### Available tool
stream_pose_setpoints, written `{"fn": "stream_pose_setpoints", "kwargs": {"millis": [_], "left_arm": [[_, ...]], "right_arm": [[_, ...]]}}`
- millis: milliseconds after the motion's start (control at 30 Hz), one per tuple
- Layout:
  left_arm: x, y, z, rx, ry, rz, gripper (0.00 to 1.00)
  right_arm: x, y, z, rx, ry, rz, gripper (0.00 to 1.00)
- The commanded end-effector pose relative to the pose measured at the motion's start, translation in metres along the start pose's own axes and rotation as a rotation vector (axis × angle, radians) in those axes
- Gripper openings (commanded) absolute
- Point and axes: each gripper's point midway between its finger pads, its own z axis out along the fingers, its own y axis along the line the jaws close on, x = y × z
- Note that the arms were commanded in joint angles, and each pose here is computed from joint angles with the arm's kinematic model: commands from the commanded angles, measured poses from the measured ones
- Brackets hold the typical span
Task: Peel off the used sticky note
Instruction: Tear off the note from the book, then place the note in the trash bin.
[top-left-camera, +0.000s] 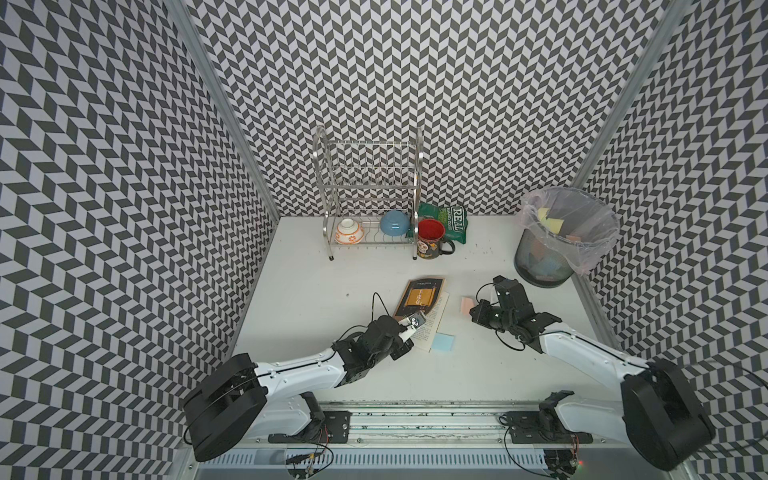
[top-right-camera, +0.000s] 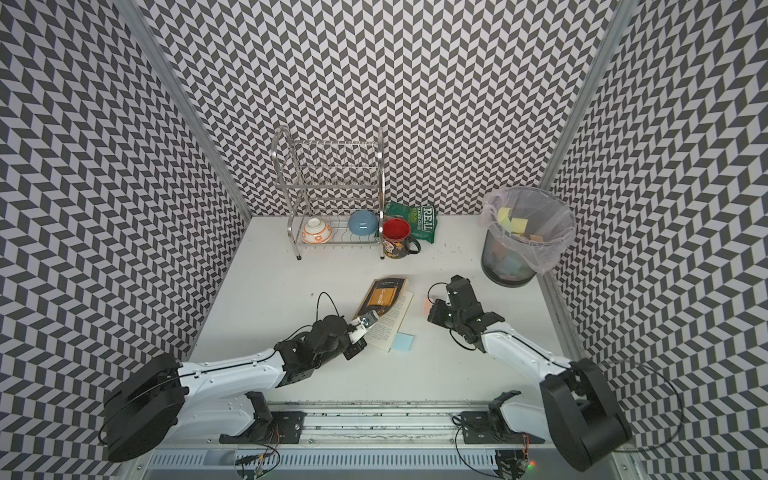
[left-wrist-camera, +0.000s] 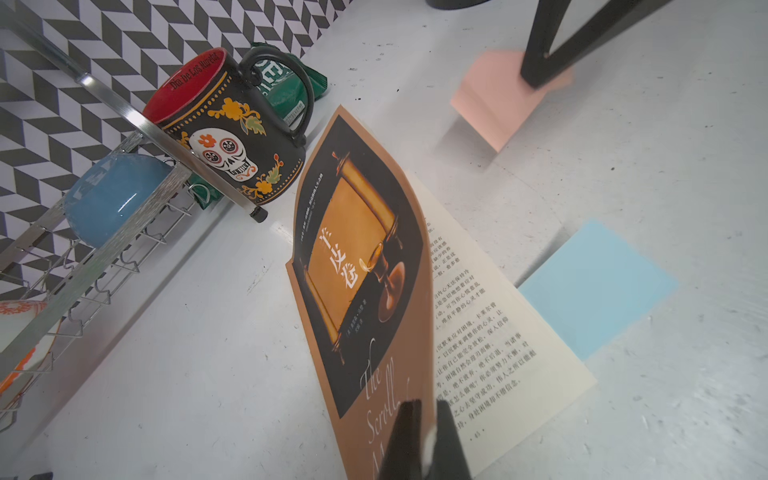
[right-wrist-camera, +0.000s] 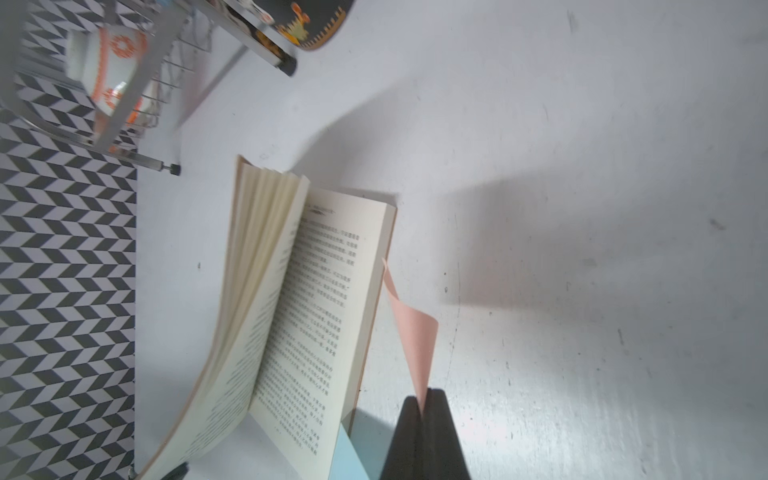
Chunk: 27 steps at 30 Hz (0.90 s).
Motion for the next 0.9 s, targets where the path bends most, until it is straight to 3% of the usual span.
{"fn": "stream_pose_setpoints", "kwargs": {"millis": [0,167,400,633,767,800,867], "left_arm": [[-0.011,0.007,0.001,-0.019,-0.013,-0.019,0.0],[-0.011,0.006,0.001,-0.011,-0.011,-0.016,0.0],[-0.01,0.005,0.002,-0.008,-0.008,-0.016,0.0],[-0.01,0.005,0.002,-0.008,-0.008,-0.016,0.0],[-0.011,0.005,0.002,-0.008,-0.01,-0.015,0.0],[-0.011,0.005,0.002,-0.009,-0.009,-0.015,0.0],[-0.01,0.005,0.002,-0.008,-0.009,-0.016,0.0]], "right_arm": [[-0.061,0.036,-0.051,-0.04,-0.216,-0.066,0.0],[-0.148,0.06,-0.136,-0.019,-0.464,-0.082,0.0],[-0.254,0.023,-0.205,0.144,-0.7,-0.008,0.0],[-0.327,-0.07,-0.208,0.343,-0.738,0.136,0.0],[-0.344,-0.099,-0.182,0.368,-0.676,0.171,0.01],[-0.347,-0.1,-0.174,0.355,-0.646,0.164,0.06],[-0.351,-0.094,-0.165,0.317,-0.6,0.144,0.26]]}}
